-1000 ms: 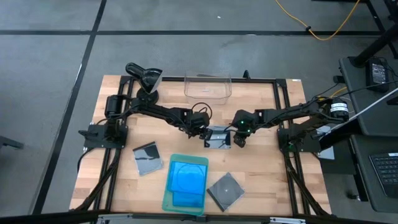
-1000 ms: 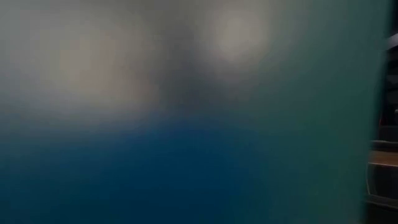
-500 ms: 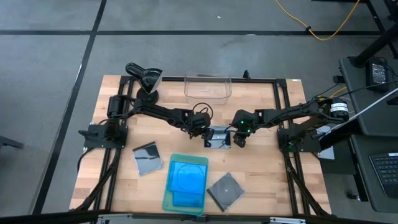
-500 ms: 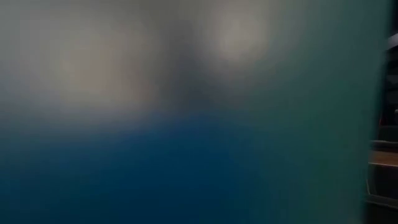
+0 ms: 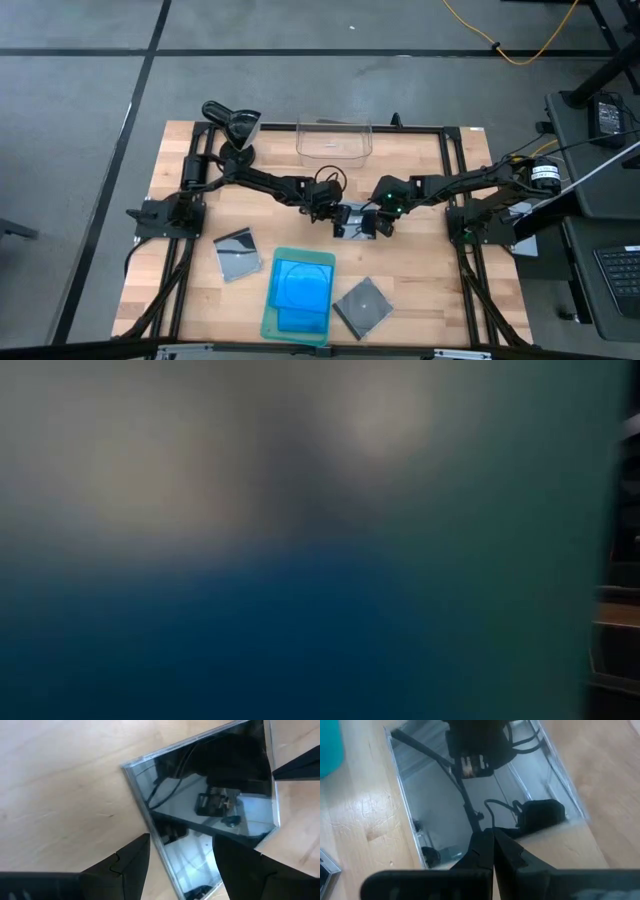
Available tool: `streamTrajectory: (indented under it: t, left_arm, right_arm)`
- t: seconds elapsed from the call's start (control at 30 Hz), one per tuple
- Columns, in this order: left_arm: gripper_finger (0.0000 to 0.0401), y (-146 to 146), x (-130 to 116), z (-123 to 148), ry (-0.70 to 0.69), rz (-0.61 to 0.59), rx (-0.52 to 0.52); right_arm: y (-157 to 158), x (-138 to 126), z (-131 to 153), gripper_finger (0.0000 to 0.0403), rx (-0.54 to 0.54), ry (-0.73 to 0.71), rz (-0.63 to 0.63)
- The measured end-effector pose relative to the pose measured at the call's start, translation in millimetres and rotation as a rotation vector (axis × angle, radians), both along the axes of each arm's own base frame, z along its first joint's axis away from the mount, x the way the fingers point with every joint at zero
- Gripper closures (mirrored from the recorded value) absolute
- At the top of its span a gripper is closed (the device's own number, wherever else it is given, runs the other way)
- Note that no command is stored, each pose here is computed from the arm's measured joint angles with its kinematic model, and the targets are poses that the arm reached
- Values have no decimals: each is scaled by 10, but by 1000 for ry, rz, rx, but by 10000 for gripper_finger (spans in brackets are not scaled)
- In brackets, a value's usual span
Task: Pick & place jewel cases by type
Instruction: Put the top right black cd case into the transparent bin
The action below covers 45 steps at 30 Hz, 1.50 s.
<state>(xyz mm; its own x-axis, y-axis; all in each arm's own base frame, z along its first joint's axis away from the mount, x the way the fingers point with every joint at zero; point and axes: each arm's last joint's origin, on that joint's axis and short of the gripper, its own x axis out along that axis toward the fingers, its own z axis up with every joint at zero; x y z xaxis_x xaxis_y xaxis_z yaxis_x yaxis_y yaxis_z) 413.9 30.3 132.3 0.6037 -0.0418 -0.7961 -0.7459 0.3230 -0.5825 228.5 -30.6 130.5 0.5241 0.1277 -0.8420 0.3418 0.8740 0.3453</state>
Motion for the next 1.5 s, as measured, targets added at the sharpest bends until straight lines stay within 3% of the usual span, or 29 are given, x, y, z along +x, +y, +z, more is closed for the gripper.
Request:
streamTrajectory:
  t: [0.33, 0.57, 0.63, 0.73, 0.87, 1.27, 1.5]
  left_arm:
    - [194, -27, 8, -3, -4, 5, -1]
    - [194, -27, 4, -6, 1, 4, 2]
    - [194, -27, 3, -6, 2, 3, 3]
    - [194, -29, 3, -6, 2, 2, 3]
    - [194, -28, 4, -6, 2, 2, 3]
    - [194, -27, 10, -3, -8, 18, -5]
    - [194, -25, 20, 2, -26, 26, -10]
  right_arm:
    - [-1, -9, 8, 398, -9, 4, -3]
    - [3, -28, 187, 399, -77, -95, 51]
    - [1, -82, 209, 399, -93, -59, 23]
    - [7, -181, 161, 400, -93, 56, -3]
    - [10, -192, 101, 400, -88, 104, 6]
    - [-3, -34, -151, 399, -46, 123, 49]
    - [-3, -17, -159, 399, -43, 103, 58]
